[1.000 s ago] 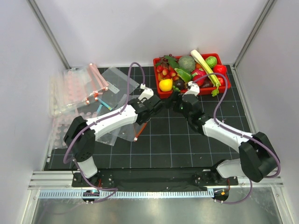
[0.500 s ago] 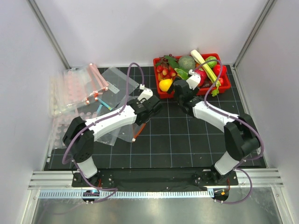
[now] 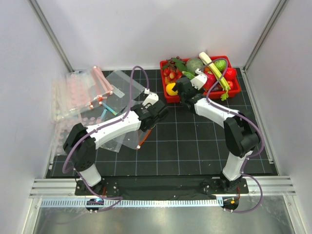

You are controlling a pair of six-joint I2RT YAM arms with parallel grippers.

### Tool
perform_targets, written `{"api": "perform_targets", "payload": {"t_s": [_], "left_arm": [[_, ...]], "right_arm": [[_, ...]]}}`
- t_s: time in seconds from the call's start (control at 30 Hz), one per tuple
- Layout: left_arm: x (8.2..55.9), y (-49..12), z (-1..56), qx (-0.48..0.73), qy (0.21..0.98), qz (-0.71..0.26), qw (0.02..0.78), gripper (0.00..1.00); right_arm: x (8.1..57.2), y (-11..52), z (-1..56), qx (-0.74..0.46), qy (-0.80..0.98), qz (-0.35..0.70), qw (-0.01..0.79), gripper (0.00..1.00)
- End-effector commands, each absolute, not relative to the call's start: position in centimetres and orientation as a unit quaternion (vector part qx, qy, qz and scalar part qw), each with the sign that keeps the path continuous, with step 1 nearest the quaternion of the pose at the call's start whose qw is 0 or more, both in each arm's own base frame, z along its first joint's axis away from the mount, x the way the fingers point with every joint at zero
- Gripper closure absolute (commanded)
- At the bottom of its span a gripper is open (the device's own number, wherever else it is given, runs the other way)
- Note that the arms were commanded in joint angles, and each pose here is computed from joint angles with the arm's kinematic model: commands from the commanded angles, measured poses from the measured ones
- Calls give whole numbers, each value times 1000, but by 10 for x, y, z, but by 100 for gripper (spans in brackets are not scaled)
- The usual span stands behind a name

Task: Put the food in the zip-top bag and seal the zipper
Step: Pick up the fake fruit from the bin.

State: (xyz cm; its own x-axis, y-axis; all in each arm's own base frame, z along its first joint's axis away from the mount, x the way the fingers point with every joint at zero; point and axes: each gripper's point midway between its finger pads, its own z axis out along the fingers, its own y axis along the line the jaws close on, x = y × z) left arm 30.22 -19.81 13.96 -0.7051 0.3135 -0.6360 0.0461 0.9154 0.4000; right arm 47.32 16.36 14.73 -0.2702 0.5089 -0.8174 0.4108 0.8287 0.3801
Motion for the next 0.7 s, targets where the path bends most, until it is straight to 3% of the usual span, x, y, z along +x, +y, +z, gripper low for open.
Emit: {"api": "perform_targets", "payload": {"t_s": [0.0,0.37,0.5,0.67], "left_arm": [[302,-200,153,86,903,163,388,100],[301,-200,153,88,902,167,388,100],[301,-200,154,88,901,170,389,100],[301,-199,153,88,901,173,388,100]], "right_arm": [[490,152,165,341,756,48,557,5],[510,135,159,365,736,40,568,8],[512,131,161,368,730,42,575,26],[509,133,168,361,727,58,581,40]]}}
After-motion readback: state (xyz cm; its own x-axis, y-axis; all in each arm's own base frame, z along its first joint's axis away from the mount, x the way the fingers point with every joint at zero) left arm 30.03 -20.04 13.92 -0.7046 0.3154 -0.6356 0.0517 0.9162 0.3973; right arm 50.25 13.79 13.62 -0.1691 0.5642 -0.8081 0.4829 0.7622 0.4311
